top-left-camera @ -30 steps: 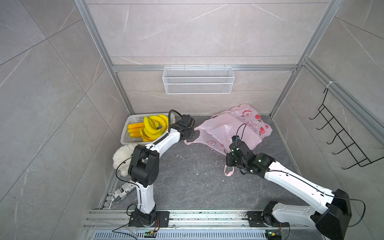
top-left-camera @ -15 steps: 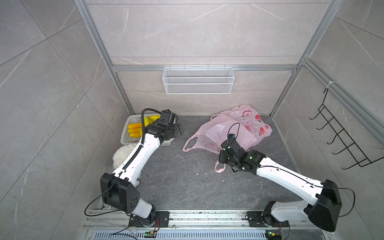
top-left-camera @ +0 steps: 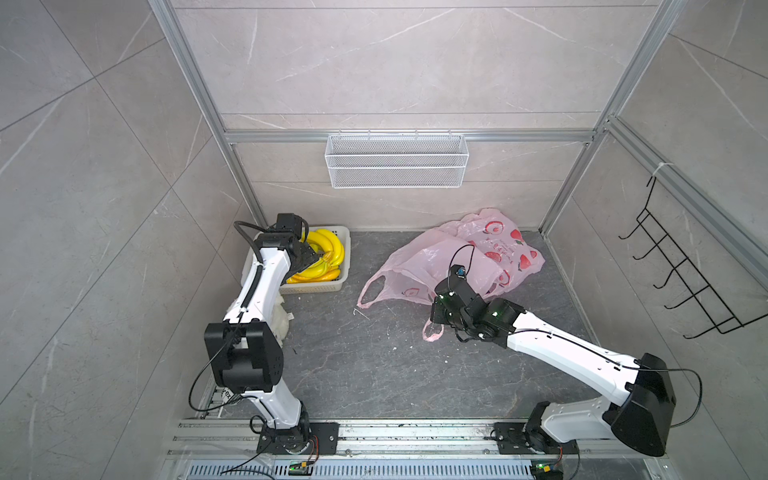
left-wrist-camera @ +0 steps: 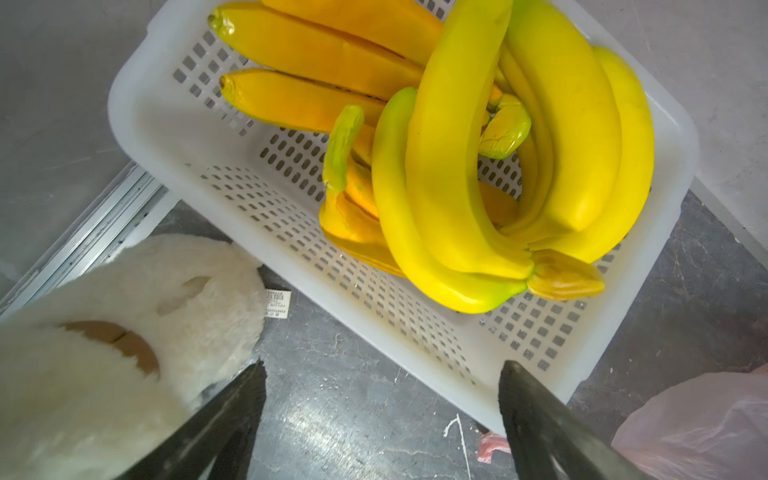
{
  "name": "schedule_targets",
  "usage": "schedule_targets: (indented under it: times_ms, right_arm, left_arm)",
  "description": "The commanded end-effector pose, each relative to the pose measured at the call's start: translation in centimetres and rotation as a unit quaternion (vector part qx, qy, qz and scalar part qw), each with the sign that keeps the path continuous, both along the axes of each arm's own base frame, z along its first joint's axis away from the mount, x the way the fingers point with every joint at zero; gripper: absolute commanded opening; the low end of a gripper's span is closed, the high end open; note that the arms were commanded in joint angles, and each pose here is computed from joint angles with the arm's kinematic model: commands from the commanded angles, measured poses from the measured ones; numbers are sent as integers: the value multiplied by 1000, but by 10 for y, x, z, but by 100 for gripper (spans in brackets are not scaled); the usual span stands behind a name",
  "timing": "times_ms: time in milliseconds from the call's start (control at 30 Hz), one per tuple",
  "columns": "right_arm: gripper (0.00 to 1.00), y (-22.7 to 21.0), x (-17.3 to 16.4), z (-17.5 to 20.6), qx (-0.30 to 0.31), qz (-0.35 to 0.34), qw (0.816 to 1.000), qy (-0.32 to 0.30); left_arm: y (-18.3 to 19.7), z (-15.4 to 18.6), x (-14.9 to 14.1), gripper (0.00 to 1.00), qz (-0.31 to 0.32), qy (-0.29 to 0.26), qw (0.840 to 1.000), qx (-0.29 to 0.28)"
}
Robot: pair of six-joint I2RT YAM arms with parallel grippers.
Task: Place the banana into a plastic bag & tie a knot
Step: Pick up the banana from the basket.
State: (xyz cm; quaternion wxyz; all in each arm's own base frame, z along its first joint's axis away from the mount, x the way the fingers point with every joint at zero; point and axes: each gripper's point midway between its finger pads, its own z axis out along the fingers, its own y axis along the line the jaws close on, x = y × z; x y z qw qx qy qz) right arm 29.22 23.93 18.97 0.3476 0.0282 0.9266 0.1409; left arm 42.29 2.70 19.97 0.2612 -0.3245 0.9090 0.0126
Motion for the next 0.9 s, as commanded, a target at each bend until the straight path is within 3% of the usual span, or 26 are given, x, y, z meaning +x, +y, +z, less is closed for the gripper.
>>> schedule_targets:
  times_ms: [0,500,867]
  right_arm:
    - [0,1,0,-4,1,-1,1000,-1]
    - [0,-2,-7,-18,-10,12,1000,10]
    - [0,0,-8,-13,-10,18,1000,9]
  left_arm:
    - [5,-5,14,88,1,6,1000,-6]
    - [20,-31,73,70,-33,24,999,15]
    - [19,-50,90,62,-46,47,998,16]
